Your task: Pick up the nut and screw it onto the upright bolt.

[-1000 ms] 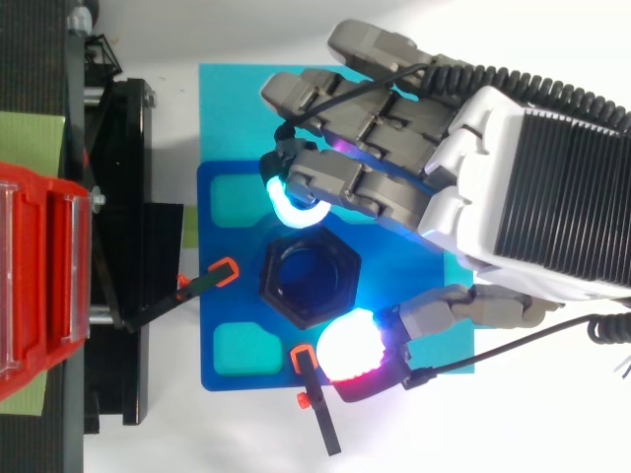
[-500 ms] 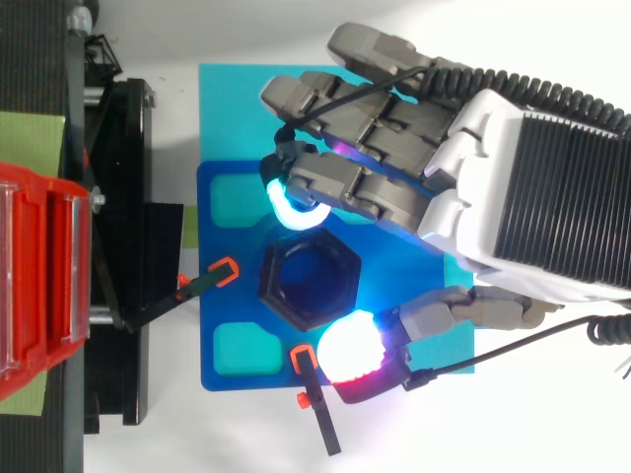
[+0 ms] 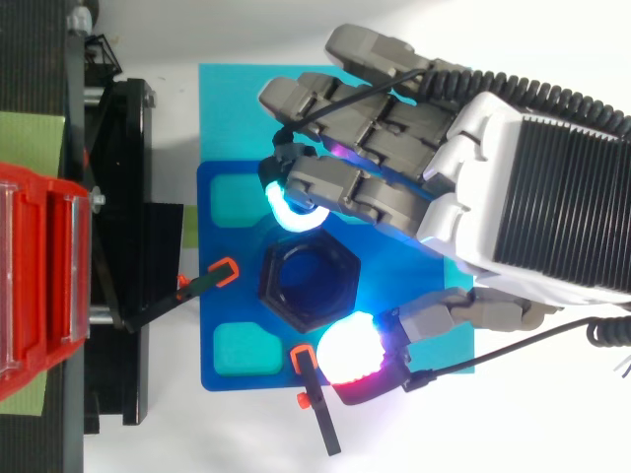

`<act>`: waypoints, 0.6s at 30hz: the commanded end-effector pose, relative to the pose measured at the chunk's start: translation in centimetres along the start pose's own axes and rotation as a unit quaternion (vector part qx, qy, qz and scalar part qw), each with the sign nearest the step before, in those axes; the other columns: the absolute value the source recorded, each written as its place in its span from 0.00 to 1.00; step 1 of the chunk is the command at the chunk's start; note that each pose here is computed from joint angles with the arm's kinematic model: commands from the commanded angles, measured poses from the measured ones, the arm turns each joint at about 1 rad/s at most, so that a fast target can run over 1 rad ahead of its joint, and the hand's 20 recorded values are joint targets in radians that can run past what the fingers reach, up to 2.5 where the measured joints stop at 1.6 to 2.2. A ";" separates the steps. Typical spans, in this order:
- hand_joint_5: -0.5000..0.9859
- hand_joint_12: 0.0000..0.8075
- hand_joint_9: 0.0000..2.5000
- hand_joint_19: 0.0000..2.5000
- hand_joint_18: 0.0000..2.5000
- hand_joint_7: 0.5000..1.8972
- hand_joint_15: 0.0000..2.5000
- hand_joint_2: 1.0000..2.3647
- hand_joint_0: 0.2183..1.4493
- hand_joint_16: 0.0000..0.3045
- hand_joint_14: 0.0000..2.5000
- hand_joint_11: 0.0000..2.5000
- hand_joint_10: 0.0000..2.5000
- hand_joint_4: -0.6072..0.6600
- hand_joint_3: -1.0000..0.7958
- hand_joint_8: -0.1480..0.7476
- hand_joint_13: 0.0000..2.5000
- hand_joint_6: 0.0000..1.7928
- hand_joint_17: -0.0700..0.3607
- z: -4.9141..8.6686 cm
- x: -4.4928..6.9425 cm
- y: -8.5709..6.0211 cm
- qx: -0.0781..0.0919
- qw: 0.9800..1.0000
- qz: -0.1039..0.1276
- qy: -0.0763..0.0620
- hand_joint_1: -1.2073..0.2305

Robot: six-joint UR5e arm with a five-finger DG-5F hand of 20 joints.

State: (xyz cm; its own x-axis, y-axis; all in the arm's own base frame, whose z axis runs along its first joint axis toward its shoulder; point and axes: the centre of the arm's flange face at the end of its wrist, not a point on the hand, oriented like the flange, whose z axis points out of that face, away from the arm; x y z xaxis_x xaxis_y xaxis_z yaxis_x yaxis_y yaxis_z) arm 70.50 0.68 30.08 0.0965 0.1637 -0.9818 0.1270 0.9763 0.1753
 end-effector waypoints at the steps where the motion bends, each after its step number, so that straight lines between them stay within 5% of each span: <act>1: 0.23 0.49 0.16 0.00 0.18 0.53 0.00 0.00 0.20 0.17 0.00 0.00 0.00 0.75 0.28 0.52 0.20 0.28 0.43 0.0 0.1 0.0 0.000 1.000 0.000 0.001 0.46; 18: 0.23 0.49 0.16 0.00 0.18 0.53 0.00 0.00 0.21 0.17 0.00 0.00 0.00 0.75 0.28 0.52 0.20 0.28 0.43 0.1 -0.1 -0.6 -0.002 1.000 -0.003 0.000 0.46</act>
State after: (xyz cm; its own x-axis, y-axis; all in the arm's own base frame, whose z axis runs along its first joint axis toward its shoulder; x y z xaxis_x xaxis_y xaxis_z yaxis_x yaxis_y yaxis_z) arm 70.50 0.11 30.02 0.0943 0.1588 -0.9828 0.1249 0.9775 0.1700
